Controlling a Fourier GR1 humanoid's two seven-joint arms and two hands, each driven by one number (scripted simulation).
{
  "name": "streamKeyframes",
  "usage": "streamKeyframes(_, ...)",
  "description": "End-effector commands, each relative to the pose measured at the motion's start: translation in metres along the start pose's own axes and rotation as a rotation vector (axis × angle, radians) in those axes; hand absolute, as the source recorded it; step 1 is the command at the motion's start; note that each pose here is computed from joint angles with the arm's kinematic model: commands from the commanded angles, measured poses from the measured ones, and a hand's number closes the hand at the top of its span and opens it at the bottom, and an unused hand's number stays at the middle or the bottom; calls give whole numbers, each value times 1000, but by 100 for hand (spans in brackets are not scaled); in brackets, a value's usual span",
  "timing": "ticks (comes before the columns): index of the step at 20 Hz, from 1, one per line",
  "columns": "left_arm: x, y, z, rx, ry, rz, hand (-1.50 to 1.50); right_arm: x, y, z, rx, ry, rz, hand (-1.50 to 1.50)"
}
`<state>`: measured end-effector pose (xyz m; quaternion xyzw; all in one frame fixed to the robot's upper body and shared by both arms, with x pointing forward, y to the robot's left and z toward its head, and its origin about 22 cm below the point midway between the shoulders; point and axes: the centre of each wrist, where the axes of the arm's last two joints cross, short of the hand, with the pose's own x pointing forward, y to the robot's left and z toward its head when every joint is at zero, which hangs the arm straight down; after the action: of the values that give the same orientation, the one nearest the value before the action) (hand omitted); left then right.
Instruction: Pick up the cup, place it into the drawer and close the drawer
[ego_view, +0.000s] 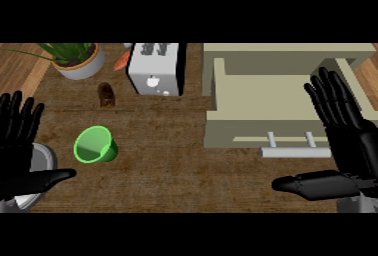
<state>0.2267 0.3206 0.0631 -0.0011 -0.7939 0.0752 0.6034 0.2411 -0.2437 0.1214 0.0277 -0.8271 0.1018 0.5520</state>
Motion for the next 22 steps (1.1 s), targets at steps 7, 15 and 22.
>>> streamKeyframes(7,-83,44,19,61,130,-30,-150,2,-4,-22,9,-43,6,-150)
streamKeyframes(15,-120,54,14,110,193,-74,-150,-4,-26,-28,4,-30,25,-150)
streamKeyframes(22,-169,62,35,126,214,-98,-150,13,-8,-29,-6,-51,29,-150)
